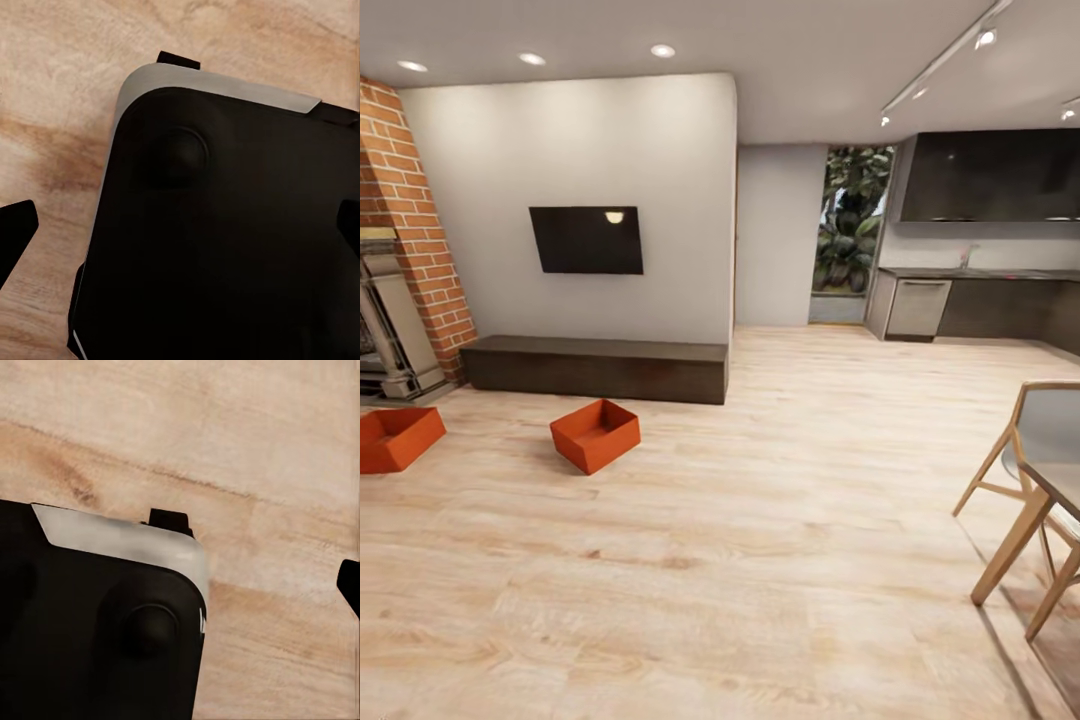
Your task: Move the two storage containers from the living room to the garage. In the garage, place one container on the floor and stack the other container on top of it (either order is fine).
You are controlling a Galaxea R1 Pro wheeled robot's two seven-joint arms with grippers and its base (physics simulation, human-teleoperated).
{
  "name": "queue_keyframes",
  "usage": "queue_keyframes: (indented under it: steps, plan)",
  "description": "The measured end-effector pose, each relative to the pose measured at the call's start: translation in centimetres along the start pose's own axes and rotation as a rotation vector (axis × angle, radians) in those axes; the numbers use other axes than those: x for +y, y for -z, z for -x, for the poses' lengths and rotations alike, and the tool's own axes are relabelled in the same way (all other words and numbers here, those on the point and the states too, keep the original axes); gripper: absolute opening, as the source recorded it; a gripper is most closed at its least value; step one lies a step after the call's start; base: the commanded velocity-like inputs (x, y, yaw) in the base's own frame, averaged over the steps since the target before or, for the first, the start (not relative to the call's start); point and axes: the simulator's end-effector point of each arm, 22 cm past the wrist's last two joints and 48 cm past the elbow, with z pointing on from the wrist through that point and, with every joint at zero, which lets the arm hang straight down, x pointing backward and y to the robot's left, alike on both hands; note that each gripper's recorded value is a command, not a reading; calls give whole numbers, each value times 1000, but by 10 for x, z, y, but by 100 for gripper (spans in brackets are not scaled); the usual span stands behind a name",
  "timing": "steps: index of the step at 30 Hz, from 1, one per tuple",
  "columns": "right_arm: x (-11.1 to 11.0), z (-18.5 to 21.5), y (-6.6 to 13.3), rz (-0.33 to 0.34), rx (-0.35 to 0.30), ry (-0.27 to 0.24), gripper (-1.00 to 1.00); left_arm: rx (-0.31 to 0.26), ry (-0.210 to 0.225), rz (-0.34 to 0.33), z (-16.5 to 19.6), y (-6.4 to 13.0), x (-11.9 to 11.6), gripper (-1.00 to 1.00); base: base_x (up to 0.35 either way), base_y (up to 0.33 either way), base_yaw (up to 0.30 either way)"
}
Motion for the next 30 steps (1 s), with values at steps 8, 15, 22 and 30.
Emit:
queue_keyframes:
  steps: [8, 15, 22, 30]
  plan:
    - [0, 0, 0, 0, 0, -1, 100, 1, 0, 0, 0, 0, 0, 100, 322, 0, 258]
    - [-2, 0, 0, -7, 2, 4, 100, 2, 0, 0, 0, 0, 0, 100, 322, -10, 54]
    - [-2, 0, 0, -8, -1, 22, 100, 2, 0, 0, 0, 0, 0, 100, 321, -79, 3]
    - [-3, 0, 0, -8, -1, 28, 100, 1, 0, 0, 0, 0, 0, 100, 320, -91, 0]
